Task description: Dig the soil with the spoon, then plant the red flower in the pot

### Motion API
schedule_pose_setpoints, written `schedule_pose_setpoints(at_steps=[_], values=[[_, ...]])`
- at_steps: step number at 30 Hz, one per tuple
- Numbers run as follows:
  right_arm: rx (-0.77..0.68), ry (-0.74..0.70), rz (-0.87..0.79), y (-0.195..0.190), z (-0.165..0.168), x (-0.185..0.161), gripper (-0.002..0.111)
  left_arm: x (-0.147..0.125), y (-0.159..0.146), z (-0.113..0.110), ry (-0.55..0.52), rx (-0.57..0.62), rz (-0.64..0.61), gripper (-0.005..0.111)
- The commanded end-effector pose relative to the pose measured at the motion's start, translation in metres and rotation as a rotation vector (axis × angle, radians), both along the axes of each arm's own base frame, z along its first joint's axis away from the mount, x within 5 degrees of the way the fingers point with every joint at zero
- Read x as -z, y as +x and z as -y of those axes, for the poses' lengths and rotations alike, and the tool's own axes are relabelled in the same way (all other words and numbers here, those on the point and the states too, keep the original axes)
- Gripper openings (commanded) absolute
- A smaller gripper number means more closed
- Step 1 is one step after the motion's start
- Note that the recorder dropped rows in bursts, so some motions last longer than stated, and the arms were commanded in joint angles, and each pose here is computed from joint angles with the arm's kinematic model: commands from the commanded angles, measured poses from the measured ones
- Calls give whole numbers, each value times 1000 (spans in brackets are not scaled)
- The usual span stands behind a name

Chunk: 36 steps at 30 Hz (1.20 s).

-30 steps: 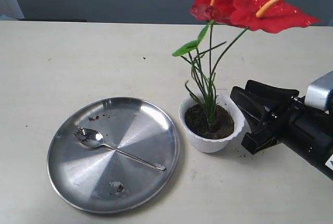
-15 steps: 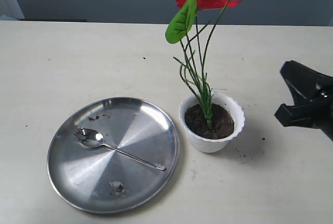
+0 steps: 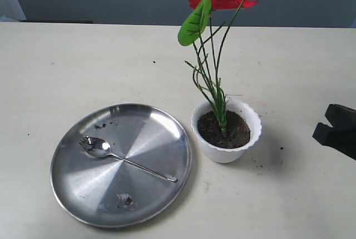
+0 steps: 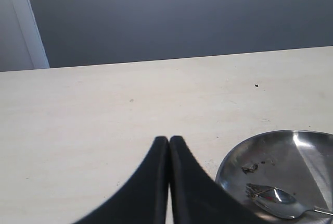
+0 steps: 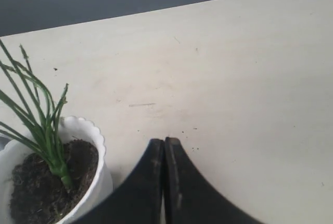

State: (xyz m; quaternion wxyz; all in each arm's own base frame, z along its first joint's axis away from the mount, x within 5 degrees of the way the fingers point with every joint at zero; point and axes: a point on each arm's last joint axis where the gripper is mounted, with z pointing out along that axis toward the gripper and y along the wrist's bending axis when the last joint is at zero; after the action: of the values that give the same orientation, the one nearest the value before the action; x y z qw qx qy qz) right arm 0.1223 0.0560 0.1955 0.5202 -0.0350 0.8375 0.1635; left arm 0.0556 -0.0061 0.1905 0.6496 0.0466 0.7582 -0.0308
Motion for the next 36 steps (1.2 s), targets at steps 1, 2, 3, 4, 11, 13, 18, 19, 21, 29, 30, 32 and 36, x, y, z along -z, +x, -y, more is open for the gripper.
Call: schedule_pose_setpoints(at_steps=[1,2,3,4,11,13,18,19,21,29,30,32,36], values=[[-3,3,-2,0,0,-2,-1,-2,0,0,-5,4,9,0],[-3,3,-2,0,0,-2,-1,-2,0,0,-5,4,9,0],[-3,3,-2,0,0,-2,-1,-2,0,0,-5,4,9,0],[-3,3,-2,0,0,-2,-1,-2,0,0,-5,4,9,0],[-21,-34,17,0,0,-2,-1,-2,0,0,-5,4,9,0],[-53,-68,70,-2,-1,-7,-1,-2,0,0,-5,4,9,0],[-17,10,223,-13,11,-28,-1,-2,0,0,-5,2,9,0],[2,34,265,-17,15,-34,-1,-2,0,0,-5,2,9,0],[74,74,358,-25,27,-45,-1,-2,0,0,-5,2,9,0],[210,54,562,-60,50,-60,-1,-2,0,0,-5,2,9,0],[171,10,549,-62,47,-57,-1,-2,0,0,-5,2,9,0],[108,-61,504,-65,42,-48,-1,-2,0,0,-5,2,9,0],[106,-59,396,-62,41,-17,-1,-2,0,0,-5,2,9,0]])
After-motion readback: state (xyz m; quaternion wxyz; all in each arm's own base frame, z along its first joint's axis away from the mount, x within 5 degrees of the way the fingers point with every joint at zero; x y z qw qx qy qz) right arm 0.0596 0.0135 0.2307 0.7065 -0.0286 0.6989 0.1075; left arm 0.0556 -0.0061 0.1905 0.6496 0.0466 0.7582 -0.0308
